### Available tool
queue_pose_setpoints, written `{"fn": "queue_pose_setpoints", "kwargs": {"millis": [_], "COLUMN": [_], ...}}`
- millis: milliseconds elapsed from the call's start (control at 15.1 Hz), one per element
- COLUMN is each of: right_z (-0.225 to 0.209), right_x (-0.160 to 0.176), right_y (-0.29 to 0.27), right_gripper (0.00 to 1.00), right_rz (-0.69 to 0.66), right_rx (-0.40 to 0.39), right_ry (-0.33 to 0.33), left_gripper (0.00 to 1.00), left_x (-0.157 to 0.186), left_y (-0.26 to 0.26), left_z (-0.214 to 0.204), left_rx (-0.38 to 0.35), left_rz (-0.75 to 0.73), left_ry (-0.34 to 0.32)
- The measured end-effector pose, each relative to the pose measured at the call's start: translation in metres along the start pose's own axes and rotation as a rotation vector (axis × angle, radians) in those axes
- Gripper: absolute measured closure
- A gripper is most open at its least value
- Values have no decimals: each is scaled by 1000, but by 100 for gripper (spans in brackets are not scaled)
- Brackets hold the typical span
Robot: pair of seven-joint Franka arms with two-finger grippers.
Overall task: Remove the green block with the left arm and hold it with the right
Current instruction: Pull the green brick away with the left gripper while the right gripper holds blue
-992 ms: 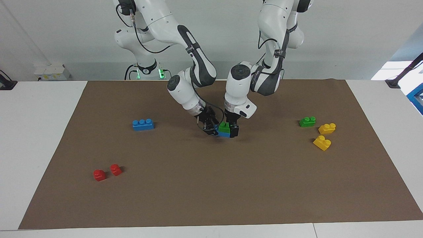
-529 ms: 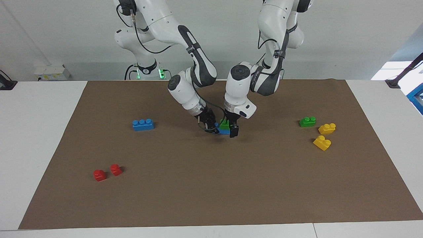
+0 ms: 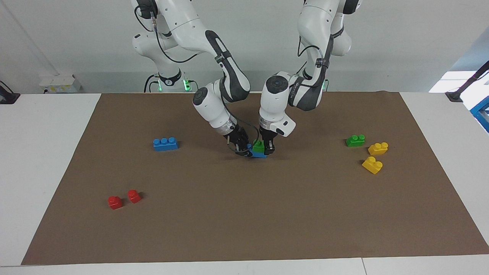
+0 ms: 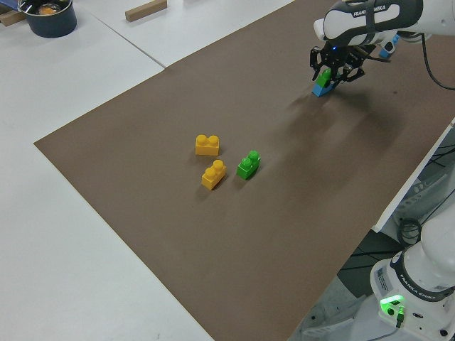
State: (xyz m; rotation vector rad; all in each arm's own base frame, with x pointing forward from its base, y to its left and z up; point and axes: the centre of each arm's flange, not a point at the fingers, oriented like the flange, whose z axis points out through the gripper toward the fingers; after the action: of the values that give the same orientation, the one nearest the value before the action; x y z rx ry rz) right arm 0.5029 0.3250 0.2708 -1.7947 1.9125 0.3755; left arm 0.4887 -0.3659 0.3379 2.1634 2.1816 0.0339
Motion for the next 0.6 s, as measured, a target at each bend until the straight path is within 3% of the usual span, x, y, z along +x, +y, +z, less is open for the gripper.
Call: {"fn": "queue_pose_setpoints", "kwargs": {"millis": [595], "right_z": [-2], "right_x": [-5], "right_y": [-4], "right_gripper": [64], "right_rz": [-5], "right_rx": [9], "right_ry": [-9], "left_gripper": [63], "left_x": [4], "left_y": [5], "left_z": [-11], "left_rx": [-9], "left_rz": [-2], "left_ry": [-4]}}
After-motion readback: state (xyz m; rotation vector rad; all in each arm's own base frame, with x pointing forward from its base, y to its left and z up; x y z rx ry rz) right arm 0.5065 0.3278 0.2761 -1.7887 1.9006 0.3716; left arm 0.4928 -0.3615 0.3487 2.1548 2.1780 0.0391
